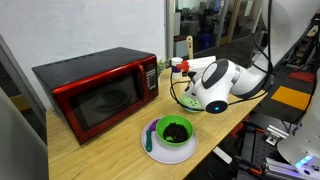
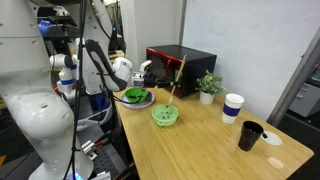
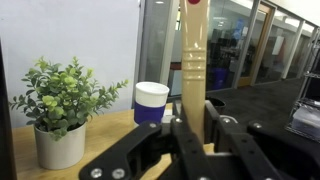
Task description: Use the spoon to pick the objects in the green bowl and put them in the green pot
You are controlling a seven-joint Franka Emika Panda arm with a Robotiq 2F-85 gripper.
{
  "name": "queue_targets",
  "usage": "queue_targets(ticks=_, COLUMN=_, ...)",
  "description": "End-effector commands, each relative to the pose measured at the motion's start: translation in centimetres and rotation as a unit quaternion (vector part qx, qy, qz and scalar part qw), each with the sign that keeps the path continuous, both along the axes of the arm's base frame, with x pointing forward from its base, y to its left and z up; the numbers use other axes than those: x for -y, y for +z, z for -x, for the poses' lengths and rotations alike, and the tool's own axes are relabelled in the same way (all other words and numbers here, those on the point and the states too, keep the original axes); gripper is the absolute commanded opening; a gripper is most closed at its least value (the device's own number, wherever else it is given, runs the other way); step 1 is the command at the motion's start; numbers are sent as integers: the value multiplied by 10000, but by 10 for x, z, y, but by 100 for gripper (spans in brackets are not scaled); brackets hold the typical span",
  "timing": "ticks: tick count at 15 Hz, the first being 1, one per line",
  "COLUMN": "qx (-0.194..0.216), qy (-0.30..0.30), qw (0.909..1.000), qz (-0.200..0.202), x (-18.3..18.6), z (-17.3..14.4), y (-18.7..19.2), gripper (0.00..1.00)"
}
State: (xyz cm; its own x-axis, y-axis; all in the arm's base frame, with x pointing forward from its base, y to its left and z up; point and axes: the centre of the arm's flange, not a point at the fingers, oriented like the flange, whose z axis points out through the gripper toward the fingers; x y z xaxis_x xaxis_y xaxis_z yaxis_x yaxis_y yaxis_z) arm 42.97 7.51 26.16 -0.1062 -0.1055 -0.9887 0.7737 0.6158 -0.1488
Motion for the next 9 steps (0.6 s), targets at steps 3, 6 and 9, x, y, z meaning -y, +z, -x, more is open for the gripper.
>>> queue_targets(ticks=3, qx=-98, qy=132, qw=9986, qz=512, x=-5, z=2, y=-7, gripper=6)
queue_targets(ticks=6, qx=-122, qy=144, qw=9974, qz=700, x=-8, z=2, y=-8, gripper=6)
queue_targets(ticks=9, qx=-157, qy=148, qw=9960, qz=870, x=-11, z=3, y=-7, gripper=6)
